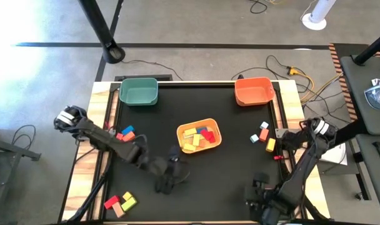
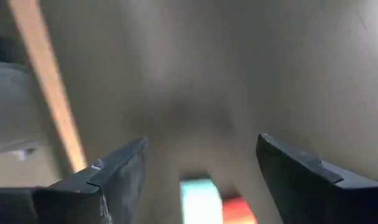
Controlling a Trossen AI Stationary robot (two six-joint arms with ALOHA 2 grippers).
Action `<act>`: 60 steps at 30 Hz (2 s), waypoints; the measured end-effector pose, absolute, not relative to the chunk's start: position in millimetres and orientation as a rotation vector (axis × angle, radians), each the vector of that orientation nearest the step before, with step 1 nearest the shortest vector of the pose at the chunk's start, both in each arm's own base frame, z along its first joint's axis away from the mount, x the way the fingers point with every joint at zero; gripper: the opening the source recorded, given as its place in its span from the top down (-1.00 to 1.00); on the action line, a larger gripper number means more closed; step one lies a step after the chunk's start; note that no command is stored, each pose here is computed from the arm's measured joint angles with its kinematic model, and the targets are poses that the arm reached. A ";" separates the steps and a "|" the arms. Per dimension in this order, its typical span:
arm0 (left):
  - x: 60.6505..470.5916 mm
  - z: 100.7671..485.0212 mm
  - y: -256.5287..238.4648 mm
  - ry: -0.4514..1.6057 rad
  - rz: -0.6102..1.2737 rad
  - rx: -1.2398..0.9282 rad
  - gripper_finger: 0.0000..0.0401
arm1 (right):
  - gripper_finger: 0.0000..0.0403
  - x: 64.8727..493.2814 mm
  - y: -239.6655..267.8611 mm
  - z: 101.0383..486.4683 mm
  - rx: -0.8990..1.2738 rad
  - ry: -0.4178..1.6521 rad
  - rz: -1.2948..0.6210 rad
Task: Sort blocks by size
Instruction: Put the light blue square block into the orange bin
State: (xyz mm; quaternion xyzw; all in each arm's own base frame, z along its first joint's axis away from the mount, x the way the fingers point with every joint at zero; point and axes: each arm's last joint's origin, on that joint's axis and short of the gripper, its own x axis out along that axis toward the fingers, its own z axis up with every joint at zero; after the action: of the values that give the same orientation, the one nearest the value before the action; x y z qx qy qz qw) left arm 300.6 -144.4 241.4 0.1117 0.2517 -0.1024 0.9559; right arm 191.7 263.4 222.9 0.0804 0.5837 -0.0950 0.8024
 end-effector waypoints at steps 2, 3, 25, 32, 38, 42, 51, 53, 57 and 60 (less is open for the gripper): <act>288.5 233.0 -154.5 0.465 -0.216 0.246 -0.58 | -0.43 186.9 260.8 215.9 0.205 1.336 -0.304; 282.5 227.9 -158.3 0.453 -0.216 0.255 -0.58 | -0.44 186.1 260.5 213.4 0.237 1.362 -0.347; 238.8 214.9 -162.6 0.492 -0.239 0.369 -0.58 | -0.33 191.0 271.4 154.1 0.195 1.884 -0.262; 238.7 214.8 -162.6 0.495 -0.235 0.354 -0.58 | -0.21 189.4 268.1 149.8 0.151 1.885 -0.240; 238.6 214.6 -162.8 0.498 -0.231 0.335 -0.58 | -0.09 189.9 265.5 139.8 0.143 1.868 -0.184; 238.0 214.0 -162.9 0.506 -0.228 0.323 -0.58 | 0.02 192.9 262.8 136.7 0.147 1.862 -0.148; 236.1 211.2 -162.3 0.538 -0.225 0.323 -0.58 | 0.37 207.7 249.0 141.3 0.136 1.842 -0.110; 234.4 208.6 -161.0 0.569 -0.225 0.346 -0.58 | 0.37 215.9 239.6 151.1 0.156 1.817 -0.123; 231.3 209.2 -156.5 0.589 -0.153 0.371 -0.58 | 0.37 232.9 210.7 187.5 0.196 1.691 -0.170; 229.8 214.7 -153.8 0.565 -0.108 0.368 -0.58 | 0.37 243.3 175.2 220.9 0.186 1.529 -0.292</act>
State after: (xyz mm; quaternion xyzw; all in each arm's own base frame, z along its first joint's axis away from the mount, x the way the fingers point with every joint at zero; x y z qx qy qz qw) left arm 229.8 -153.8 214.7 0.1802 0.2771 -0.0531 0.9423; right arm 243.3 175.2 220.9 0.0839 0.6885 -0.1314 0.7083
